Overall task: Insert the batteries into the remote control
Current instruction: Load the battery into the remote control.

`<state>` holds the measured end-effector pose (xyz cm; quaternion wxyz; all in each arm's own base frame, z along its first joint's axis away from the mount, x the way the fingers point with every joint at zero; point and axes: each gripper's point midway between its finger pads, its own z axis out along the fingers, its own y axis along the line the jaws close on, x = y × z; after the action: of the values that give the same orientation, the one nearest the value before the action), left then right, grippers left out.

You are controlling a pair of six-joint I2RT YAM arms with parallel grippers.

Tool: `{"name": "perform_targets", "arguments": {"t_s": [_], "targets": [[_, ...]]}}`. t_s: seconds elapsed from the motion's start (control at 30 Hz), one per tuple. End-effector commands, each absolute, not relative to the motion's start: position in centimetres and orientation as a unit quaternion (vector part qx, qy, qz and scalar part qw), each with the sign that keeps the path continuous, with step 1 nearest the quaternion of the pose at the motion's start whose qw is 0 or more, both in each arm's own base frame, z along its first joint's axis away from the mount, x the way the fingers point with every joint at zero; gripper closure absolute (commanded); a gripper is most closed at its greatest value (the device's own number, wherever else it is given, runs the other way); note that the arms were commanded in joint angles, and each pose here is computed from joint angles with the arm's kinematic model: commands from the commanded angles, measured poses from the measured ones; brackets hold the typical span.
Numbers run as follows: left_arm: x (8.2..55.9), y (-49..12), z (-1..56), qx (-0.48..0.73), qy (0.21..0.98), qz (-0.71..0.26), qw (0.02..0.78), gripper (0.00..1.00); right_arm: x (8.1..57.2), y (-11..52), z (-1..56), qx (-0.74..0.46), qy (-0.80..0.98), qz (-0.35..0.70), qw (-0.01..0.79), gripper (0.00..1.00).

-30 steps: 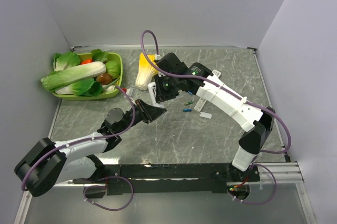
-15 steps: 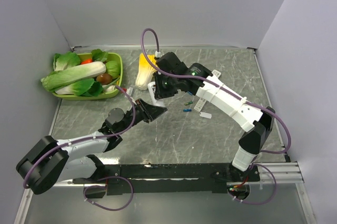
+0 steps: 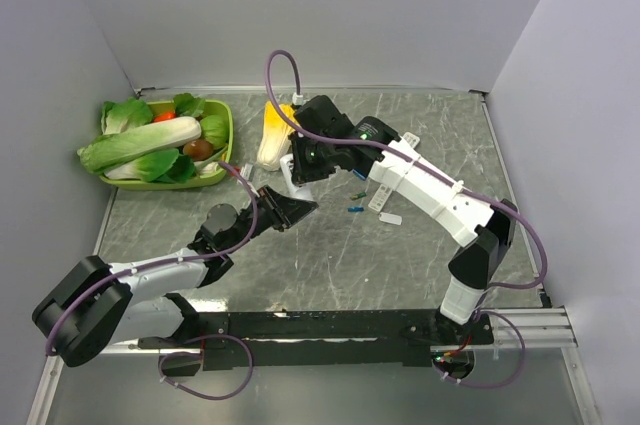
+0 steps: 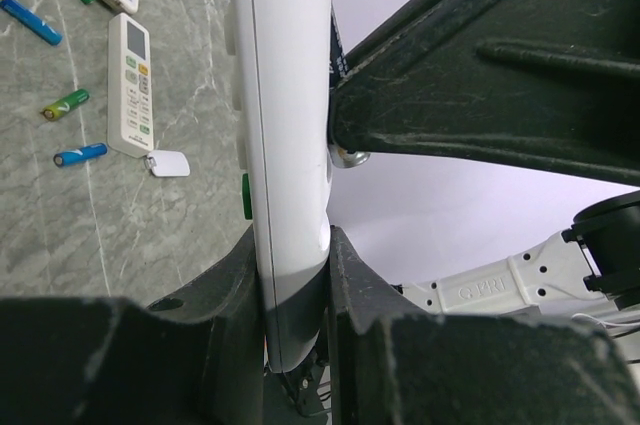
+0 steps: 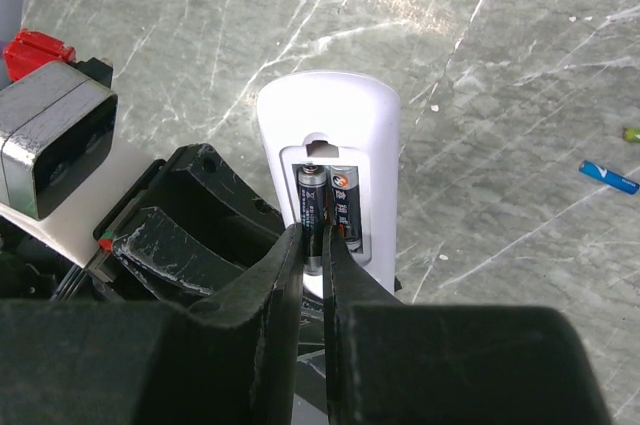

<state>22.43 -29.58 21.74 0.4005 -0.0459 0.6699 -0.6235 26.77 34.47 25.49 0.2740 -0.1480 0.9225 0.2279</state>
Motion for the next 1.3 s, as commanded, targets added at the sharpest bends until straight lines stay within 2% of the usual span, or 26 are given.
{"name": "perform_targets", "arguments": {"t_s": [0.0,0.4,0.93,1.03,1.27], "targets": [[21.4,-30.0,28.2,-0.005,0.591,-0.677,0.438,0.98,27.2,34.7,24.6,-0.147,0.929,0.220,0.259,0.85],[21.7,-29.8,27.8,-0.021,0.592,-0.679,0.435,0.98,27.0,34.0,25.2,-0.145,0.926,0.218,0.270,0.72],[22.1,-28.7,27.1,-0.047,0.596,-0.674,0.435,0.98,26.8,32.9,27.7,-0.137,0.914,0.228,0.306,0.40],[22.1,-28.6,27.0,-0.051,0.596,-0.675,0.432,0.98,26.6,32.8,28.0,-0.137,0.913,0.231,0.307,0.36],[21.8,-28.3,27.2,-0.051,0.590,-0.683,0.428,0.98,26.1,33.0,30.5,-0.163,0.891,0.261,0.333,0.34]]}}
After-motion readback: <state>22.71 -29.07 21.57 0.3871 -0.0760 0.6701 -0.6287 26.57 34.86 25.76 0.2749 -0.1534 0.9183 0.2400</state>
